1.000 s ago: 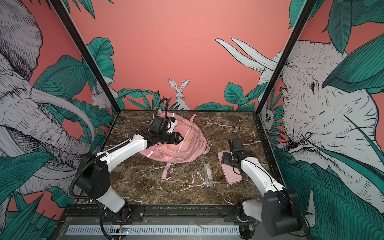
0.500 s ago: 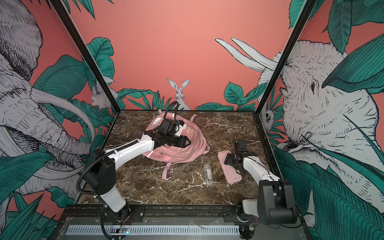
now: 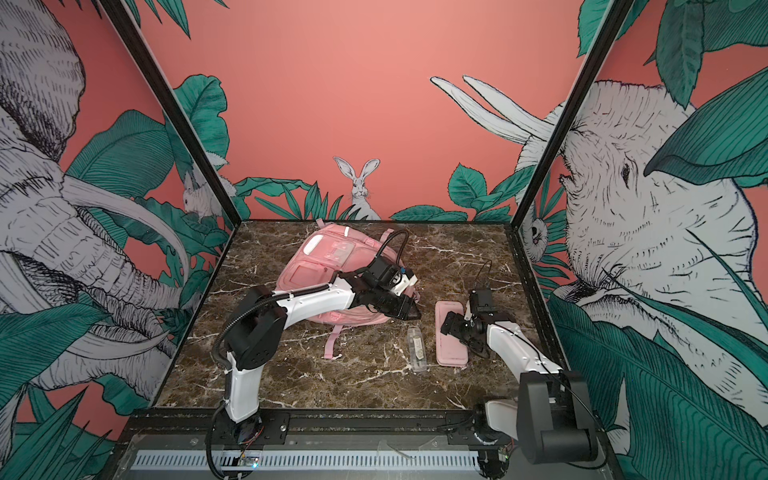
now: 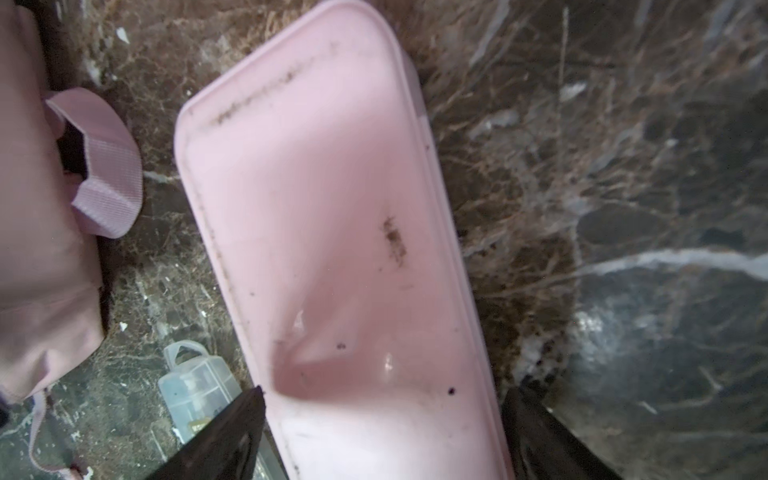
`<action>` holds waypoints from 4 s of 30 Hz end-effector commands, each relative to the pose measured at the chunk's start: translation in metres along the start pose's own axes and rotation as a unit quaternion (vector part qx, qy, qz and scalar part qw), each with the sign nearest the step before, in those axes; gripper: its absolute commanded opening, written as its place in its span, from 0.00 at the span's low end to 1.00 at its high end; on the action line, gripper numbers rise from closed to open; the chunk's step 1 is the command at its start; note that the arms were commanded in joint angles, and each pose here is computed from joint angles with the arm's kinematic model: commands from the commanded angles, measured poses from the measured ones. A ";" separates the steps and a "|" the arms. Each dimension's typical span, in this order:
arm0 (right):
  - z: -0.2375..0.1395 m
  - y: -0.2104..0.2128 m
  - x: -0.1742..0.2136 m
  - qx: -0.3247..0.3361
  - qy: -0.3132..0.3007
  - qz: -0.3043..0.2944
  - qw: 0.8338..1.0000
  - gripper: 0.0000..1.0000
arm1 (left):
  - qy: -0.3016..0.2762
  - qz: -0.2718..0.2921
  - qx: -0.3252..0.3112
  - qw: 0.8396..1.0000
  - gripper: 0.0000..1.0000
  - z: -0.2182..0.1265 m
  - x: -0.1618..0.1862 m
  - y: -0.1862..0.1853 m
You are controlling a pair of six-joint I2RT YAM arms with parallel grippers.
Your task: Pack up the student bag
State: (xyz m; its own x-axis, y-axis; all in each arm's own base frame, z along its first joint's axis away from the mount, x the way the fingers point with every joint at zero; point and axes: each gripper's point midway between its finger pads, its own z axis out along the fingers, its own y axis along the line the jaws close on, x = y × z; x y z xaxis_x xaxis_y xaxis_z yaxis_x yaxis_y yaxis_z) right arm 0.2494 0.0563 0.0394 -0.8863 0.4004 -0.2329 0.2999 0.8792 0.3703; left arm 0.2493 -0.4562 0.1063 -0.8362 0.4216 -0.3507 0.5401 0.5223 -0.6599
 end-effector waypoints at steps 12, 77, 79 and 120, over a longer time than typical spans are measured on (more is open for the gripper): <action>0.005 -0.002 0.003 -0.033 -0.038 0.073 0.996 0.90 | 0.029 -0.017 0.040 0.999 0.55 0.034 -0.014 -0.019; 0.011 0.014 -0.025 -0.217 -0.042 0.118 0.968 0.83 | 0.070 -0.103 0.126 0.984 0.47 0.092 -0.009 -0.013; 0.008 0.015 -0.026 -0.221 -0.045 0.114 0.968 0.83 | 0.069 -0.105 0.126 0.984 0.47 0.092 -0.010 -0.012; -0.008 0.023 -0.033 -0.251 -0.069 0.097 0.961 0.83 | 0.026 -0.129 0.218 0.967 0.29 0.074 -0.040 -0.037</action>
State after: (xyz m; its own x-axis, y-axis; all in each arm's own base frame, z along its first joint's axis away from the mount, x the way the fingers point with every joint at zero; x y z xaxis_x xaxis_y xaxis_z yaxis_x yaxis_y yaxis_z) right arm 0.2807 0.0604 0.0613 -0.7616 0.6159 -0.2015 0.2423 0.5590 0.7930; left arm 0.2569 -0.5443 0.0722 -0.9291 0.3604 -0.0836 0.2091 0.3250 -0.9223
